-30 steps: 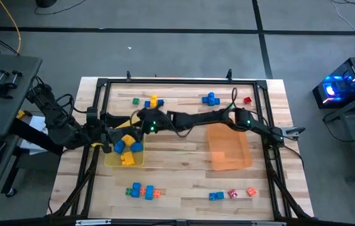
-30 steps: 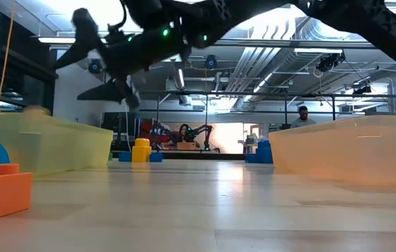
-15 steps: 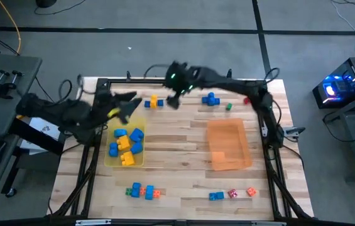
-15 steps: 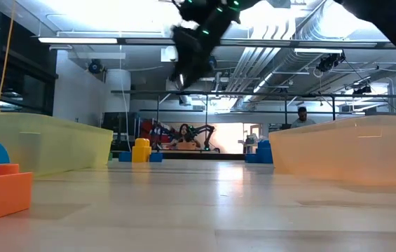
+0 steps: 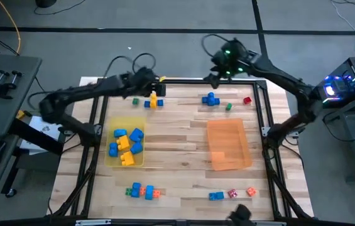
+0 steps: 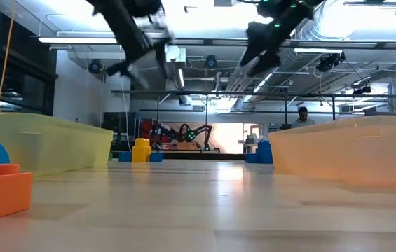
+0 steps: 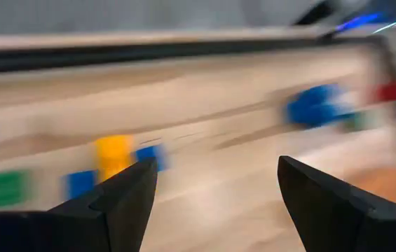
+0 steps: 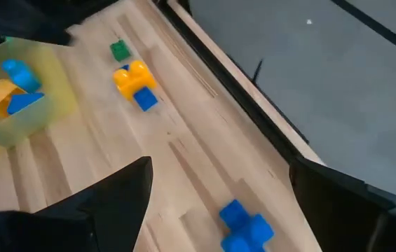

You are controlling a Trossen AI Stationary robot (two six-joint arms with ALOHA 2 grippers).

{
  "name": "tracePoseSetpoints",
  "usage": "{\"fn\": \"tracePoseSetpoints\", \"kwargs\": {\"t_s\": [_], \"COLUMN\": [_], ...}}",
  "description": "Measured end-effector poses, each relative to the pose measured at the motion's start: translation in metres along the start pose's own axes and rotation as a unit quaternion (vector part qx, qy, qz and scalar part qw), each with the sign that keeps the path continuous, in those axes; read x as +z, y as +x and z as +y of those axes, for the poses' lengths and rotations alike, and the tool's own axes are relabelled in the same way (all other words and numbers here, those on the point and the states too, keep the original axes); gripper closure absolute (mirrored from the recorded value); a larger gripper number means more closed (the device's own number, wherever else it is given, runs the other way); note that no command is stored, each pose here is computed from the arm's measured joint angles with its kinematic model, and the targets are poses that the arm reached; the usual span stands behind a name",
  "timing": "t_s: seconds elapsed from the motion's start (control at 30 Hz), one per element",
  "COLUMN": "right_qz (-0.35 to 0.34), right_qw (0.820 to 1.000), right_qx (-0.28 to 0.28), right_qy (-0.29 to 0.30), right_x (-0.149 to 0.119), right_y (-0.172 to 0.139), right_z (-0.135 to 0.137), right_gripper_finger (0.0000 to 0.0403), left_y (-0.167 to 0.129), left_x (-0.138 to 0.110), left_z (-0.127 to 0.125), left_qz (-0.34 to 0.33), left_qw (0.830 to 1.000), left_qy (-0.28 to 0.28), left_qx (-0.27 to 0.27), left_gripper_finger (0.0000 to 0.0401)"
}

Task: Sort blocks by size
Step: Put the large yellow game piece into the yellow bin

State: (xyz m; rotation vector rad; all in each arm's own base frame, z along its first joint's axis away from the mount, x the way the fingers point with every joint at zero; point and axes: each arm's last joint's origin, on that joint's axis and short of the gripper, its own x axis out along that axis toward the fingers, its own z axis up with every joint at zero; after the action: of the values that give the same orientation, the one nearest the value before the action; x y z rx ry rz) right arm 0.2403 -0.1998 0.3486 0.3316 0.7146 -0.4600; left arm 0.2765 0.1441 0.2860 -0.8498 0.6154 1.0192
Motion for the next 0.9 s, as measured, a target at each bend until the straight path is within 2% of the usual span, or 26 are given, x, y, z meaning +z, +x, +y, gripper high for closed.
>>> {"fn": "tracePoseSetpoints", "kwargs": {"t_s": [0.1, 0.2, 0.33, 0.53, 0.8, 0.9], "right_qz": [-0.016, -0.028, -0.034, -0.032, -0.026, -0.028], "right_qw": [1.0, 0.999, 0.998, 0.995, 0.994, 0.995], "right_qx": [-0.002, 0.005, 0.006, 0.007, 0.006, 0.008], "right_qy": [0.025, 0.045, 0.059, 0.097, 0.105, 0.1], "right_x": [-0.02, -0.038, -0.058, -0.077, -0.091, -0.09], "right_y": [-0.013, -0.022, -0.026, -0.033, -0.033, -0.033], "right_z": [0.003, 0.009, 0.011, 0.013, 0.015, 0.017], "right_gripper_finger": [0.0073, 0.0073, 0.0073, 0.0073, 0.0073, 0.0073], "left_y": [0.034, 0.063, 0.094, 0.124, 0.136, 0.136], "left_x": [0.001, 0.001, -0.001, -0.001, 0.003, 0.007], "left_z": [0.01, 0.014, 0.022, 0.039, 0.046, 0.048], "left_qz": [0.064, 0.088, 0.122, 0.178, 0.172, 0.161], "left_qw": [0.994, 0.989, 0.984, 0.974, 0.974, 0.976], "left_qy": [0.015, 0.01, -0.007, -0.046, -0.053, -0.05], "left_qx": [0.09, 0.118, 0.132, 0.136, 0.141, 0.137], "left_gripper_finger": [0.0119, 0.0119, 0.0119, 0.0119, 0.012, 0.0137]}}
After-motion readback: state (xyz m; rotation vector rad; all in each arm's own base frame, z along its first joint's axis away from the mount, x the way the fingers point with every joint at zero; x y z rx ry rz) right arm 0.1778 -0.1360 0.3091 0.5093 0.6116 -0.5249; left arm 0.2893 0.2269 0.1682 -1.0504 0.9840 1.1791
